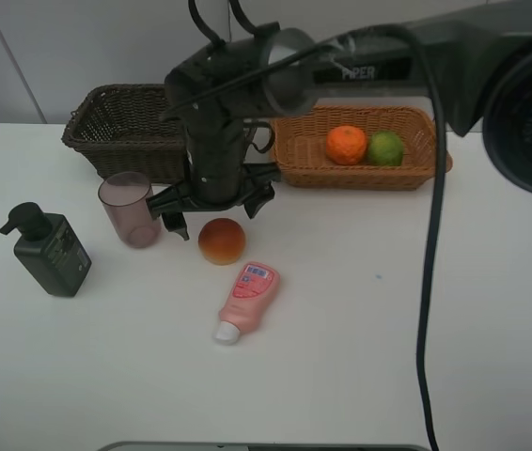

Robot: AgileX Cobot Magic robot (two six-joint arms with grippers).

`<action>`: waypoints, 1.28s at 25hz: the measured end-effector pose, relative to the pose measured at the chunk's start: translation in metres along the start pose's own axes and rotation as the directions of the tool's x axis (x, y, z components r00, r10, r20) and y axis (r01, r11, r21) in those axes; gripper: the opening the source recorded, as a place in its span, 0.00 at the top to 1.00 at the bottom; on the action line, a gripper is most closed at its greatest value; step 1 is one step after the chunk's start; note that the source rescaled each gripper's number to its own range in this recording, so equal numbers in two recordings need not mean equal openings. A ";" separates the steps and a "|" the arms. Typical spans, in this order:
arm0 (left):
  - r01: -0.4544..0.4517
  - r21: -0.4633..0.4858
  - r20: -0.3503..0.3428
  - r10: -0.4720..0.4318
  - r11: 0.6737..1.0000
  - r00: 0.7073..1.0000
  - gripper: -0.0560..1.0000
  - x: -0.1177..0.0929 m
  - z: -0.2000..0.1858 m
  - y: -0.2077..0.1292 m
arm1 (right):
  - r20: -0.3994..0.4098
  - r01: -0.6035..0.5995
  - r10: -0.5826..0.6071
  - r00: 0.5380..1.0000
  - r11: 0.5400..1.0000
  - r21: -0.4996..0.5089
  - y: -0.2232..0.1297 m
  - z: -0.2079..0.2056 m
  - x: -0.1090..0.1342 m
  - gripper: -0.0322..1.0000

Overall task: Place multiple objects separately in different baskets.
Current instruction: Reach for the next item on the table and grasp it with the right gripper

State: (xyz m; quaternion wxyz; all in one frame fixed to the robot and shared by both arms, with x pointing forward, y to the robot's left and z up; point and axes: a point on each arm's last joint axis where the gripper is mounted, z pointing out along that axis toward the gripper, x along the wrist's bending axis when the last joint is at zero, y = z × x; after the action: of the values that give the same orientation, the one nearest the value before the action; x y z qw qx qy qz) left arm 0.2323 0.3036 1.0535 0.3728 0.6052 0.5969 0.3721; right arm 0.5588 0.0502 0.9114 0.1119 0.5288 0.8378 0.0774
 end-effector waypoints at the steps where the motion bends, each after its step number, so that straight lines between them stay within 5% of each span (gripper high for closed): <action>1: 0.000 0.000 0.000 0.000 1.000 1.000 0.02 0.000 0.000 0.000 | 0.003 0.002 -0.002 1.000 1.000 0.001 0.000 0.001 0.000 0.04; 32: 0.000 0.000 0.000 0.000 1.000 1.000 0.02 0.000 0.000 0.000 | 0.026 0.024 -0.025 0.999 0.999 0.046 -0.008 0.041 0.005 0.05</action>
State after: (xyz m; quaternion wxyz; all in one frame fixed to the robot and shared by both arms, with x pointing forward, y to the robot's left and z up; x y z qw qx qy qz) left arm 0.2323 0.3036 1.0535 0.3728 0.6052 0.5969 0.3721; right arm 0.5612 0.0521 0.8694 0.1119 0.5221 0.8441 0.0497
